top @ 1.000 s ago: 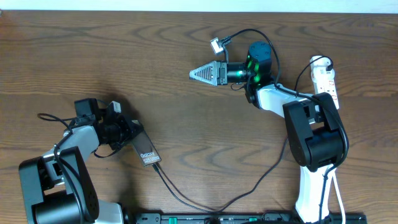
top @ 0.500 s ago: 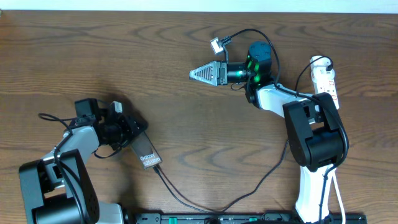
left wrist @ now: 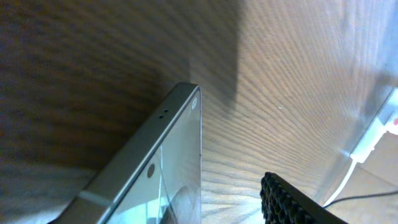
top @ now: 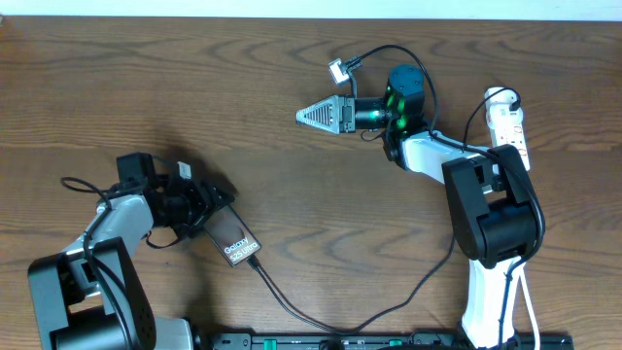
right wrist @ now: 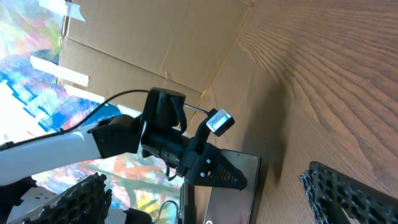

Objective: Plug charger to phone and switch on socket
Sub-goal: 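Lay the phone flat on the table and open the left gripper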

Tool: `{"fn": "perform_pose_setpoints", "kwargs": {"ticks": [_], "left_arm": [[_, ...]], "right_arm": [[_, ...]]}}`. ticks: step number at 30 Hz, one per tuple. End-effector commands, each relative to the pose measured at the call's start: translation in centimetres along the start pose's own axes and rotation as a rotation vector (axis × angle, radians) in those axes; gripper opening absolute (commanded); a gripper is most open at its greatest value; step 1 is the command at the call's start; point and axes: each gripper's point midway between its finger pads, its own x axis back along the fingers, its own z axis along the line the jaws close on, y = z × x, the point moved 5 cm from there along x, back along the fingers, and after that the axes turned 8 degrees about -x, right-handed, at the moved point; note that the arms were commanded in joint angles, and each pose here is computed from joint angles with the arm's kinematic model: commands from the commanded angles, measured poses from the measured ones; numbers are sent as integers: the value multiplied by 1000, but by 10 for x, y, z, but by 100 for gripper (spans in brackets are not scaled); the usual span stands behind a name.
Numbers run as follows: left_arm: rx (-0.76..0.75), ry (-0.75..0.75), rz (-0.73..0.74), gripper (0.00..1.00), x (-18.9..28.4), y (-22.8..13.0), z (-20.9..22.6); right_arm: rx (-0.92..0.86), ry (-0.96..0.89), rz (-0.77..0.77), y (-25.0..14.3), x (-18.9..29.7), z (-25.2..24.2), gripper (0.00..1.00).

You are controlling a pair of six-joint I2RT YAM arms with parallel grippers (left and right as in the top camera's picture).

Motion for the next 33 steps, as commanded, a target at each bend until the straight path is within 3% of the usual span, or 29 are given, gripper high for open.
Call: {"fn": "perform_pose_setpoints", "kwargs": {"ticks": [1, 9, 17, 22, 33], "left_arm": [[101, 260, 35, 68, -5, -14, 41], [130, 365, 68, 77, 1, -22, 51], [139, 381, 84, 79, 2, -25, 53], [144, 384, 93, 91, 3, -27, 53], [158, 409, 119, 92, 5, -33, 56]], "right_arm": [[37, 5, 0, 2, -2, 6, 99], [37, 5, 0, 2, -2, 6, 99], [36, 5, 0, 2, -2, 6, 99], [36, 5, 0, 2, -2, 6, 99], [29, 3, 0, 2, -2, 5, 99]]}}
